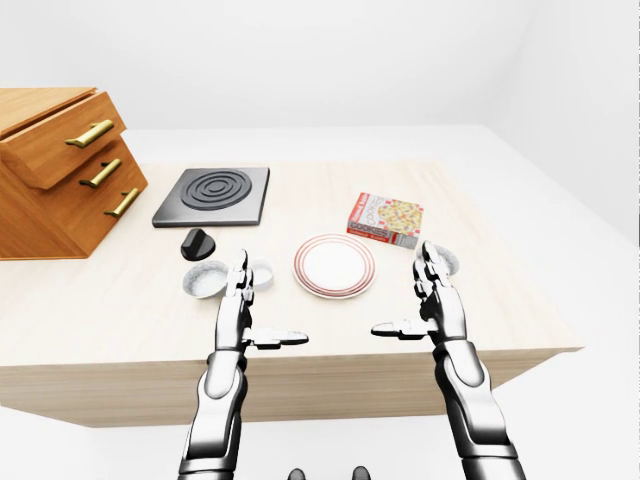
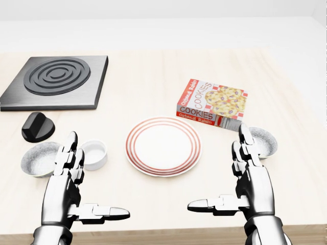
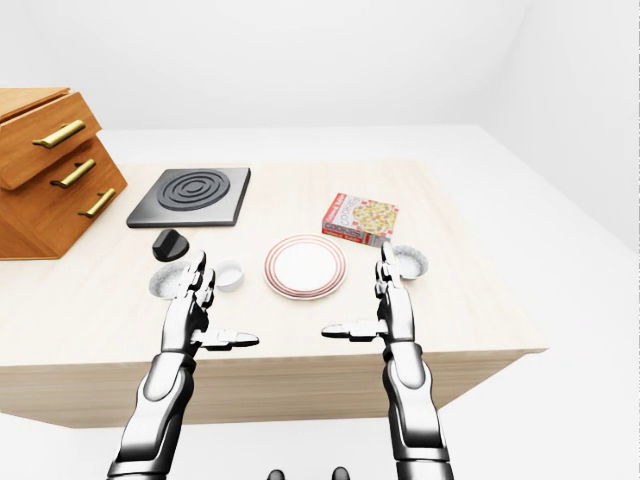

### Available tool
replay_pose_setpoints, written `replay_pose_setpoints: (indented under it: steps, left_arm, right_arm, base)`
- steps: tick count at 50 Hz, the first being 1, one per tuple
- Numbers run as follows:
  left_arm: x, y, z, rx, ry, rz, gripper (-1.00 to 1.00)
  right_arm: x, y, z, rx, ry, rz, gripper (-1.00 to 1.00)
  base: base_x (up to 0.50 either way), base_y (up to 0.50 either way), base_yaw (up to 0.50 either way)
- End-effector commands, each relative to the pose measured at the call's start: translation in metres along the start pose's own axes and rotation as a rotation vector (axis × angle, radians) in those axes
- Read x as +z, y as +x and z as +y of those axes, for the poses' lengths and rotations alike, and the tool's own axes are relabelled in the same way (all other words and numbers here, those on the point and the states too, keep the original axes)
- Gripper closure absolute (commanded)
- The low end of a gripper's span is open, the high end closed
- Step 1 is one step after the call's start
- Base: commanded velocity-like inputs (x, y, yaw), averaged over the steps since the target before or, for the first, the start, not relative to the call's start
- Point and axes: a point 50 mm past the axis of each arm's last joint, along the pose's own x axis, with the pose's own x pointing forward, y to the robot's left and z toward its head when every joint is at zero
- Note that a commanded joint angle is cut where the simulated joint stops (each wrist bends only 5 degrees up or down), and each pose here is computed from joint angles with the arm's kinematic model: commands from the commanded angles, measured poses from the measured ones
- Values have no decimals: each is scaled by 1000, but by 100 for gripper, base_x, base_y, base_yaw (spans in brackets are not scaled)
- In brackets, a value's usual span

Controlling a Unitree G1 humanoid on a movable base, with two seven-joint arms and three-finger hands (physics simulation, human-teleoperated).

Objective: Pick the akita bowl next to the plate and place it on the plate.

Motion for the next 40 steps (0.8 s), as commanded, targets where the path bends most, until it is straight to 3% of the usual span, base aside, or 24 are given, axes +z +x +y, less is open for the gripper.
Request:
replay_pose_setpoints:
  steps: [1,35,40]
  left_arm:
    - [1,0,0,1,-1,0,-100]
    - [2,0,0,1,0,0,-100]
    - [6,2,6,36,-36,3,-100]
  right_arm:
    - [0,0,0,1,-1,-2,-100]
    - [1,0,0,1,-1,-3,-100]
    - [3,-2,5,13,-43,-26,-100]
  base:
    - [0,-23,0]
    - [0,-19,0]
    - [0,0,0]
